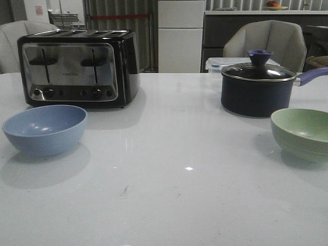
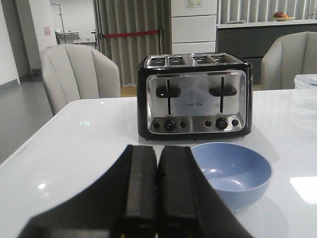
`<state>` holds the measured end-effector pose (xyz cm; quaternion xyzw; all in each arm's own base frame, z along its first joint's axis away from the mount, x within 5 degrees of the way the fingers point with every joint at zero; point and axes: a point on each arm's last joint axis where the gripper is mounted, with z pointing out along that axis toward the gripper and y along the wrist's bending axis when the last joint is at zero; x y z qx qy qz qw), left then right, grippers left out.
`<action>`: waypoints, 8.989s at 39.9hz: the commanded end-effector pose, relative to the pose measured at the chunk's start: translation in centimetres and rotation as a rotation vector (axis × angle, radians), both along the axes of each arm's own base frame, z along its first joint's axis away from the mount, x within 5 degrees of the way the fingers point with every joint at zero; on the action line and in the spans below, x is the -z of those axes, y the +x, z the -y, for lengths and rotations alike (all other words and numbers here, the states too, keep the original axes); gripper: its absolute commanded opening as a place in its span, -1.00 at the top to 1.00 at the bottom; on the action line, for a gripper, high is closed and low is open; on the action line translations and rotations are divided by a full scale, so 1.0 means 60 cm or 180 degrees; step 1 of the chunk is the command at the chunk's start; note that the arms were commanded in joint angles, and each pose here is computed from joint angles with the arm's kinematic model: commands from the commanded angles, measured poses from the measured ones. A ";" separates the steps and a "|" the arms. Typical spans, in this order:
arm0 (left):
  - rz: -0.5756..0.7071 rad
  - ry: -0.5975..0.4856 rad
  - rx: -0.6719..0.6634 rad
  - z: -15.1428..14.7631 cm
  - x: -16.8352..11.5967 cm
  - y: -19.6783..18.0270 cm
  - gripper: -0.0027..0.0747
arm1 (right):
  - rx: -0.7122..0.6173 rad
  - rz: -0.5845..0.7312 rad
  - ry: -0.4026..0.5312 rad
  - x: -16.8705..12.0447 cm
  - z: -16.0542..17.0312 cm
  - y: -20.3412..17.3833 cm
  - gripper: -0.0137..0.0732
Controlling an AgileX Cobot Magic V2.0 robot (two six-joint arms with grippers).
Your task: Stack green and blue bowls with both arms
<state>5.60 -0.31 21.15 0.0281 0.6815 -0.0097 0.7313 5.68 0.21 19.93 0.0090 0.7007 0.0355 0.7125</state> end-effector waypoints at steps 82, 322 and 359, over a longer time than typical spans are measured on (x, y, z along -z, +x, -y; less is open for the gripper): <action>-0.1326 -0.0036 0.0238 0.014 -0.204 0.046 0.68 | 0.0038 -0.1880 -0.0182 -0.200 0.000 0.093 0.55; -0.3641 0.0108 0.0285 0.060 -0.059 0.533 -0.49 | -0.1773 -0.1701 -0.0563 -0.186 -0.103 0.067 -0.15; -0.3547 -0.0012 0.0493 0.082 -0.094 0.537 0.68 | -0.1773 -0.1701 -0.0563 -0.186 -0.103 0.067 -0.15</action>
